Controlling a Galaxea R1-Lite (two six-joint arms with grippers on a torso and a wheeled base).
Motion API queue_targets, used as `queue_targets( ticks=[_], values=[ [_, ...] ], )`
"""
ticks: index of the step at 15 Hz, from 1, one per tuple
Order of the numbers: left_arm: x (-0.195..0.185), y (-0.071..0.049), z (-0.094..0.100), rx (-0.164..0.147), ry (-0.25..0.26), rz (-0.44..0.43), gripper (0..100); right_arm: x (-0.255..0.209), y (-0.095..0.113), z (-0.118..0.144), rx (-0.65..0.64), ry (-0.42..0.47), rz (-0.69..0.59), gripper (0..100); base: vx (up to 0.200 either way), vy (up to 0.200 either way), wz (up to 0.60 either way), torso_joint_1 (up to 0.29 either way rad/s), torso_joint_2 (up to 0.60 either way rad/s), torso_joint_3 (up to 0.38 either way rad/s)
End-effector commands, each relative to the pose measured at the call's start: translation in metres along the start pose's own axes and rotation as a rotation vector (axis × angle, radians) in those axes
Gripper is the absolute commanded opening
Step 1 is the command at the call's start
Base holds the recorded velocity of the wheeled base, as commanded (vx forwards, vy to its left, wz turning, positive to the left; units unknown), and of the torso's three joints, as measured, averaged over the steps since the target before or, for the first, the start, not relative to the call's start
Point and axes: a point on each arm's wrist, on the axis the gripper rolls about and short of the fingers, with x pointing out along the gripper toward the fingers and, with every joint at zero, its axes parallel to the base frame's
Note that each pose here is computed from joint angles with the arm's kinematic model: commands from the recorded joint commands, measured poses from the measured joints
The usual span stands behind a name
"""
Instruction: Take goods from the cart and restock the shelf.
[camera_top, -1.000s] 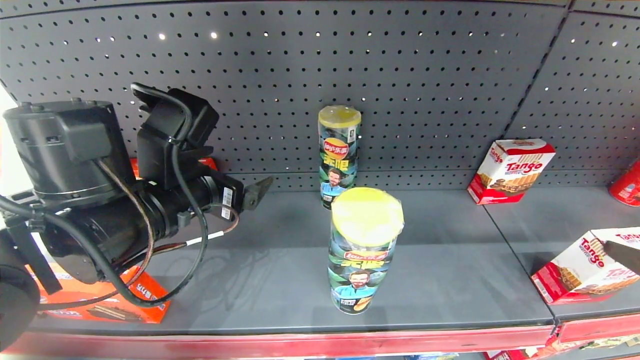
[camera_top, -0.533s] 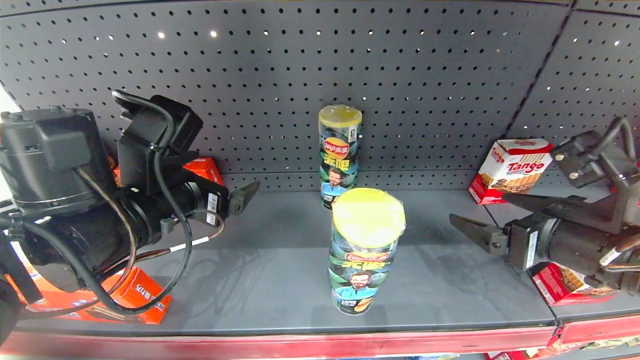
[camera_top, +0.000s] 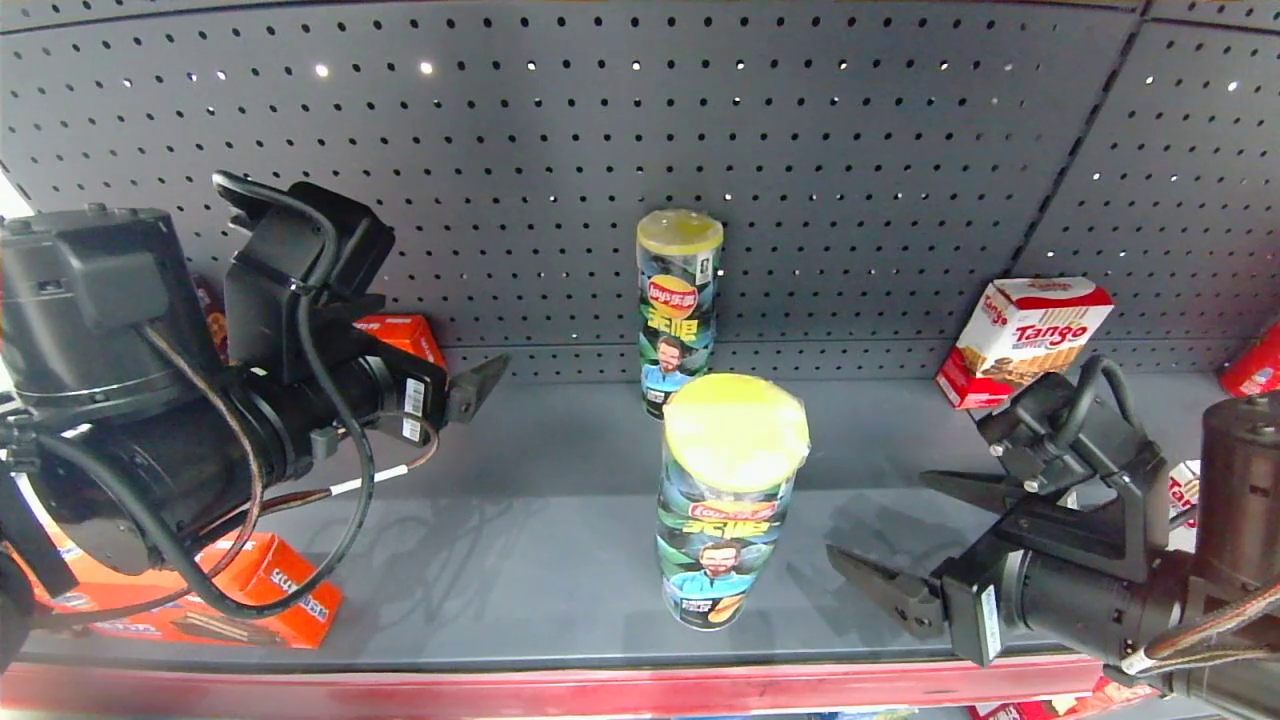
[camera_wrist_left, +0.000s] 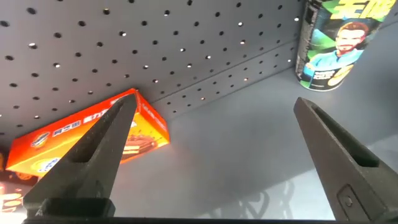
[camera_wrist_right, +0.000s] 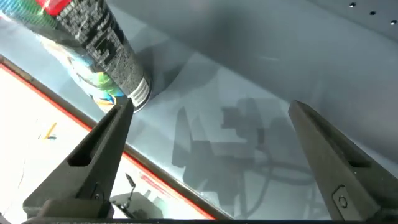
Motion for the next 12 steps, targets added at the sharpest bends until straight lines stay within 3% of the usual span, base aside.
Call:
queue_targets(
  ticks=[1,12],
  values=[
    [0.001,0.000,-0.001,0.001,0.005,0.000,100,0.004,0.002,-0.001,-0.005,0.012,0.006,100,0.000,0.000,0.00,0.000,0.00,0.000],
    [0.001,0.000,-0.001,0.001,0.004,0.000,100,0.029,0.009,0.003,-0.039,0.036,0.017,100,0.000,0.000,0.00,0.000,0.00,0.000]
  ],
)
